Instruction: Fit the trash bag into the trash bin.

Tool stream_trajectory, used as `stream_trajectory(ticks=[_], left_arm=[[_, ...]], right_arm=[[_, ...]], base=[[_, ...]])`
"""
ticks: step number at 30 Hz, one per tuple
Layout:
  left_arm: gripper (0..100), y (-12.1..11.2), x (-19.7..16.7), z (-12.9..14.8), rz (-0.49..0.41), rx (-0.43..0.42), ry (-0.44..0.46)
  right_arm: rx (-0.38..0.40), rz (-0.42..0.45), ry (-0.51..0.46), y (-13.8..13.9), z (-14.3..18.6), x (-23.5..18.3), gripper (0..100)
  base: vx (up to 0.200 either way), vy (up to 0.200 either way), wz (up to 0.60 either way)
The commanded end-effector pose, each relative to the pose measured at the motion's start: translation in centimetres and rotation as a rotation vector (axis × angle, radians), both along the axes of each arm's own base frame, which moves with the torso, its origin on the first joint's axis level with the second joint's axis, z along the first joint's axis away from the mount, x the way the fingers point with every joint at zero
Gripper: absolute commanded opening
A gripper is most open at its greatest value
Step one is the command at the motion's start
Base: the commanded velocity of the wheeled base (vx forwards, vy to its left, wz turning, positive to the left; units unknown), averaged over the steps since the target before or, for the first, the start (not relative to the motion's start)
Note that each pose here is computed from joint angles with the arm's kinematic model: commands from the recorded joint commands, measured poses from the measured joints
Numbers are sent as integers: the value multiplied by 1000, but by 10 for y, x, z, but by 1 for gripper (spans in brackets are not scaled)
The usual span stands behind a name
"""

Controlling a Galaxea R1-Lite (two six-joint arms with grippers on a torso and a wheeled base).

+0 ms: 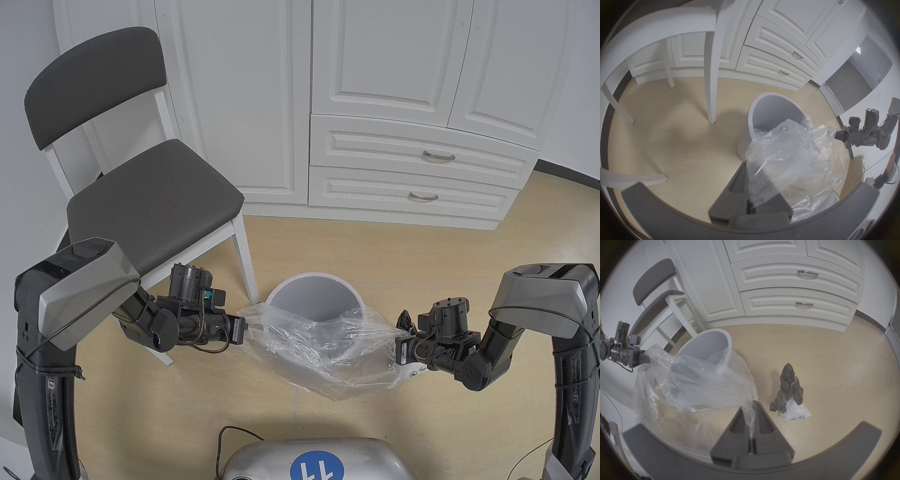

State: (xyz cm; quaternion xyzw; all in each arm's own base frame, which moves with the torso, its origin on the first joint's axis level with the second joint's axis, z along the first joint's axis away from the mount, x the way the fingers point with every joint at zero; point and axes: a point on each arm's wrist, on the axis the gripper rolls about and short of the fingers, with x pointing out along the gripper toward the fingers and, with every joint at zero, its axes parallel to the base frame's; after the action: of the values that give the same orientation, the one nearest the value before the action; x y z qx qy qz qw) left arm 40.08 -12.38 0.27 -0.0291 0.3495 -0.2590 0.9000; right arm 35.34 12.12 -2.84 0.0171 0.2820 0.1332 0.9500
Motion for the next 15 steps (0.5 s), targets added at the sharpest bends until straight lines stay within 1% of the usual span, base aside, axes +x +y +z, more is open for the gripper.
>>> stream_trajectory(ticks=[1, 5, 8, 11, 15], left_arm=[[0, 10, -2, 19, 17, -11, -33], [0, 12, -3, 19, 18, -9, -34], [0, 16, -5, 15, -2, 27, -36], [0, 19, -7, 13, -15, 41, -36], [0, 19, -8, 11, -23, 43, -27]], right_arm=[[12, -15, -40, -6, 20, -1, 0], [6, -24, -46, -12, 23, -1, 0], [-27, -19, -40, -17, 19, -1, 0], [-35, -16, -35, -17, 17, -3, 0], [-50, -8, -30, -18, 15, -3, 0]], base=[[0, 0, 0], [0, 0, 0], [0, 0, 0], [0, 0, 0], [0, 0, 0]])
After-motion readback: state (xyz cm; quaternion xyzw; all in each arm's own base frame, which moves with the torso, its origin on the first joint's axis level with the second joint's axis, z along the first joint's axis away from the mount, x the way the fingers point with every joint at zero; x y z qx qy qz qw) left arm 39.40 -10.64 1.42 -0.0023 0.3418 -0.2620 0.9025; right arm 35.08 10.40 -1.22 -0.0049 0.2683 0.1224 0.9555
